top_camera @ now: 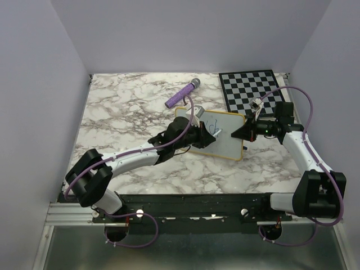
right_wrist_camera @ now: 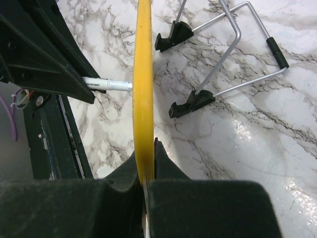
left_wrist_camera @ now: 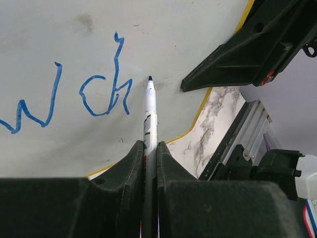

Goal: Write a sentence on the whiteboard

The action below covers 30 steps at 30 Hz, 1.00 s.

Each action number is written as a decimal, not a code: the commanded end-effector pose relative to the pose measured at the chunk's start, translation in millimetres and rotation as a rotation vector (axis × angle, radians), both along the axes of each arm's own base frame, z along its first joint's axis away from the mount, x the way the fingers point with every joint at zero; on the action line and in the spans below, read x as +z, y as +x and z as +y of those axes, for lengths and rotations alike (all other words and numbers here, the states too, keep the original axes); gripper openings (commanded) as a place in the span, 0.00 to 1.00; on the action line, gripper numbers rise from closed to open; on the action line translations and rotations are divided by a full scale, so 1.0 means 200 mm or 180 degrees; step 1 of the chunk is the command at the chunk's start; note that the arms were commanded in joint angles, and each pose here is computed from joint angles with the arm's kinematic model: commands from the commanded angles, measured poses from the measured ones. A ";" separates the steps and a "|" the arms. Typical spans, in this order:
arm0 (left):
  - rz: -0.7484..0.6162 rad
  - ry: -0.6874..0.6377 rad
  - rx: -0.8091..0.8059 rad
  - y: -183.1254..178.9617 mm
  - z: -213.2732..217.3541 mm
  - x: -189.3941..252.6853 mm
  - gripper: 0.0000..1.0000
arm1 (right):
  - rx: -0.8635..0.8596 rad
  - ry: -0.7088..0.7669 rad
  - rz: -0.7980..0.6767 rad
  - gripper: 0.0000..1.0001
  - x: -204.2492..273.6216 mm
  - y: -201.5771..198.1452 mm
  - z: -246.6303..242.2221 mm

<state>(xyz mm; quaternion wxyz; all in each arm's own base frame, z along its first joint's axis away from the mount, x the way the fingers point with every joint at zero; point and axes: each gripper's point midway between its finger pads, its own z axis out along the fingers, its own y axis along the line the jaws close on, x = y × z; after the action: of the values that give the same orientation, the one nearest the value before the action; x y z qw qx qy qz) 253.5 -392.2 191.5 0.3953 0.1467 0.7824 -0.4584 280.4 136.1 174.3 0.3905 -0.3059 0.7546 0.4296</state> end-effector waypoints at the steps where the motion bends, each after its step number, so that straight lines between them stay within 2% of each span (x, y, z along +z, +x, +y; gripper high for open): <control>1: -0.0035 0.0036 -0.0118 -0.02 -0.04 0.02 0.00 | 0.0074 0.0020 -0.0123 0.01 0.03 -0.01 0.01; 30: 0.0023 0.0216 0.0083 0.03 0.00 -0.03 0.00 | 0.0075 0.0025 -0.0124 0.01 0.03 -0.01 0.01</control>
<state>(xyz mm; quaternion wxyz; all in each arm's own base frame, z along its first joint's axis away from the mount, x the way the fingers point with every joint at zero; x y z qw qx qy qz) 251.6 -396.7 185.1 0.3799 0.1568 0.7966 -0.4432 280.4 136.0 174.2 0.3905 -0.3059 0.7547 0.4295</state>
